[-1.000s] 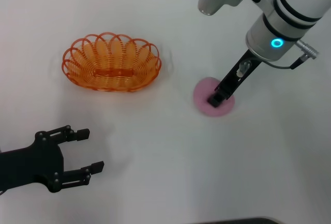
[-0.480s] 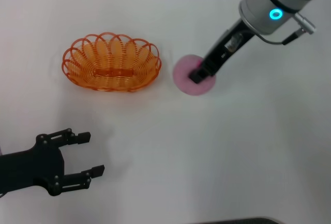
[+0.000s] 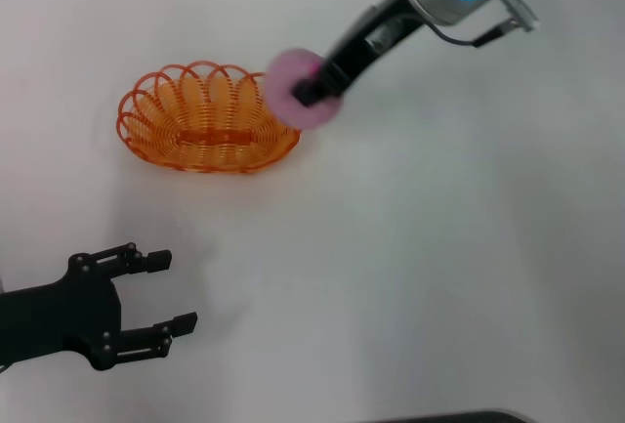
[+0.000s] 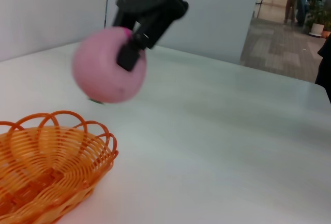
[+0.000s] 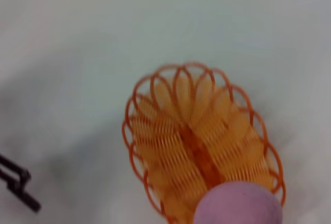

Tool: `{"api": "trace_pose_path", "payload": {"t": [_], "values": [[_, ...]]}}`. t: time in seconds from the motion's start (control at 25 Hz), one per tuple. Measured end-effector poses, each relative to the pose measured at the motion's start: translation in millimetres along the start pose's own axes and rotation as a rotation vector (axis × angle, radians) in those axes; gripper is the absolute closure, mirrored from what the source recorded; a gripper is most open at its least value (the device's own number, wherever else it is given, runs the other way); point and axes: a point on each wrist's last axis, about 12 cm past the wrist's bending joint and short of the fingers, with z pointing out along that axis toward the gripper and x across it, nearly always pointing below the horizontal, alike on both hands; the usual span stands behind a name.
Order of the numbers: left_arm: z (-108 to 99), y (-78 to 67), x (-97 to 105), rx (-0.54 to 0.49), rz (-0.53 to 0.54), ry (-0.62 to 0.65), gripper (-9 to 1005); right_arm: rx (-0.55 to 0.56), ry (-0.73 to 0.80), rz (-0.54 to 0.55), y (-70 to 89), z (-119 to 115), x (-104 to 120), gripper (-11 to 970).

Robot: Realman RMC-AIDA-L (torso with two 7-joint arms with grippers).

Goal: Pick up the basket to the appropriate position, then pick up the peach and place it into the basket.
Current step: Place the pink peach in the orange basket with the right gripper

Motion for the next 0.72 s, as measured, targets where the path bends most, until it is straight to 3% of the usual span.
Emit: {"api": "trace_pose_path", "payload": {"t": [0.24, 0.72], "values": [[-1.2, 1.3, -1.0, -0.005, 0.005, 0.001, 205, -0.017, -0.077, -0.036, 4.1, 5.7, -7.3, 704], [-2.7, 2.7, -3.7, -0.009, 0.011, -0.011, 205, -0.024, -0.102, -0.093, 4.6, 41.6, -3.7, 687]]}}
